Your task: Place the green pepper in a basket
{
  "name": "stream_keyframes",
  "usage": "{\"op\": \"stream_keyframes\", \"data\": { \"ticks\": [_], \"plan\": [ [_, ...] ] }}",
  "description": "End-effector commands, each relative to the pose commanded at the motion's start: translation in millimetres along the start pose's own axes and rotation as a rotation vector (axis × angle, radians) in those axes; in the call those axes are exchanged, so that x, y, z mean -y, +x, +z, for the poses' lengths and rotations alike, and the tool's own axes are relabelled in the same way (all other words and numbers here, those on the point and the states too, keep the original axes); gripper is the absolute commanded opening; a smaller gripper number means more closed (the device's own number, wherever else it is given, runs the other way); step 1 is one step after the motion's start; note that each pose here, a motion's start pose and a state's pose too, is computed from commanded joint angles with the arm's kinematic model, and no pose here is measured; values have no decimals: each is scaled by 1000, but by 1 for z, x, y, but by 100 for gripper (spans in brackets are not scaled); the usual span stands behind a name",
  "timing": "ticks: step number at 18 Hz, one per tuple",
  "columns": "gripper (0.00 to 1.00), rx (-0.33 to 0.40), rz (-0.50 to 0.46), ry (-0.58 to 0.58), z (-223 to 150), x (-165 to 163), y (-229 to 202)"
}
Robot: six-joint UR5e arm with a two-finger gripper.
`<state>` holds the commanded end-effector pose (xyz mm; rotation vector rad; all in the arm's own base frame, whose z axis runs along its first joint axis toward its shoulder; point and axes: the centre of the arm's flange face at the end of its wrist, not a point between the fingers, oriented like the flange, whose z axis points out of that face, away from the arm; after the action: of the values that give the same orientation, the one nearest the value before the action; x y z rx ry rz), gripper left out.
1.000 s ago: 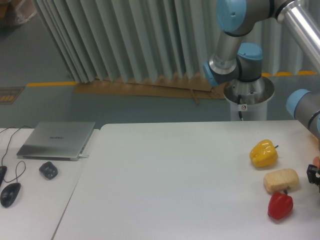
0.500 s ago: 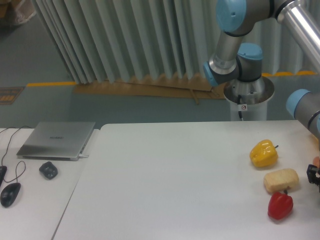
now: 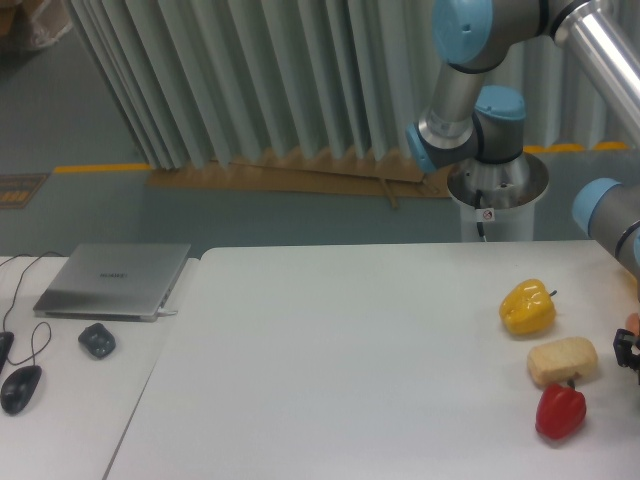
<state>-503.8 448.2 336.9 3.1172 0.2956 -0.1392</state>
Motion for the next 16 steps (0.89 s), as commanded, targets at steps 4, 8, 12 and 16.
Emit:
{"op": "stream_keyframes", "data": {
  "ticks": [4, 8, 12, 16],
  "plan": [
    [100, 5, 0, 4, -1, 0, 0],
    [100, 3, 1, 1, 2, 1, -1],
    [100, 2, 4, 2, 2, 2, 1],
    [100, 26, 1, 21, -4, 4, -2]
  ]
}}
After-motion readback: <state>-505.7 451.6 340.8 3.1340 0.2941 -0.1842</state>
